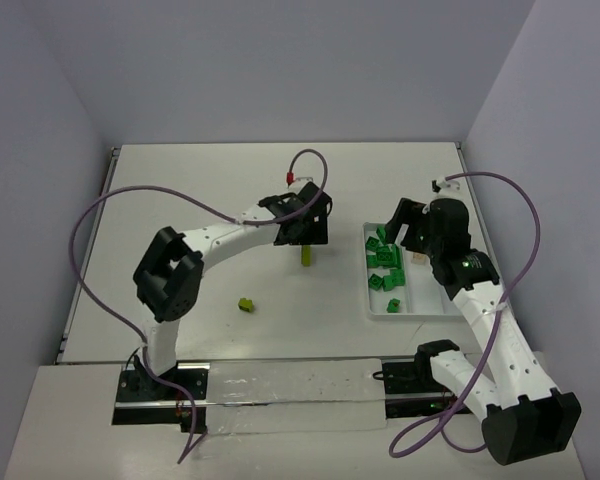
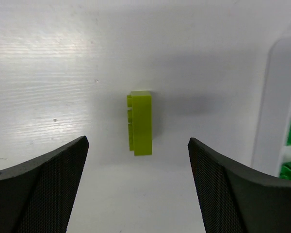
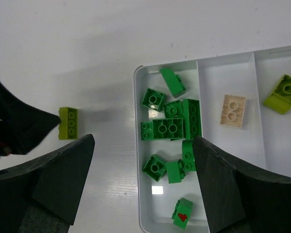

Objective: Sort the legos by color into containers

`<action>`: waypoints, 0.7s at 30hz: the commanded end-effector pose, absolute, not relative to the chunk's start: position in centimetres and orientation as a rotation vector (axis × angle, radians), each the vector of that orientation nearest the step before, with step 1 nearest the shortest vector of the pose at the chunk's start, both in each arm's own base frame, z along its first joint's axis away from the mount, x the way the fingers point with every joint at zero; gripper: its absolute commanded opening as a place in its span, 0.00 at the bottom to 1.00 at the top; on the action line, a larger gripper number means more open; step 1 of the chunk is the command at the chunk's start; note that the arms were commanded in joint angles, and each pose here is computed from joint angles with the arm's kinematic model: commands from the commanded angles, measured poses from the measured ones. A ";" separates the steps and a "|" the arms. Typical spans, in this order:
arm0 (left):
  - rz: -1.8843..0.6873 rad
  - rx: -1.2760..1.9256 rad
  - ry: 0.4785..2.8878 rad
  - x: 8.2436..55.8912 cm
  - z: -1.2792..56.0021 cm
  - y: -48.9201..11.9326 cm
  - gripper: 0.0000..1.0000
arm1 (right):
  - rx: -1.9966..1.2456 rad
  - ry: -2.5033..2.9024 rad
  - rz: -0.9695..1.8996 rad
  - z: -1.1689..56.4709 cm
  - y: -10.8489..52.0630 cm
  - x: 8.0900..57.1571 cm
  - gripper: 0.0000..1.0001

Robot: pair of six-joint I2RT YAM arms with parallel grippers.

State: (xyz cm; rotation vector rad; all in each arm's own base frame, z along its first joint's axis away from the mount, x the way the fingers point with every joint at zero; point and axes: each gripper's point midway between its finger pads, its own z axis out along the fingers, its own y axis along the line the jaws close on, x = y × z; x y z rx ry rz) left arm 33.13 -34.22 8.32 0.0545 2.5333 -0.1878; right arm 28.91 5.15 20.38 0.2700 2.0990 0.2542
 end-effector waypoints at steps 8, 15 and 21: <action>-0.129 -0.345 2.309 35.0 20.3 -16.7 0.91 | -0.046 2.203 0.389 18.5 15.8 29.7 0.89; -0.053 -0.483 2.253 33.6 21.5 -9.5 0.91 | -0.180 2.311 0.368 13.9 25.0 30.6 0.87; -0.054 -0.487 2.237 31.9 22.4 -8.5 0.91 | -0.122 2.337 0.317 10.7 27.5 33.2 0.71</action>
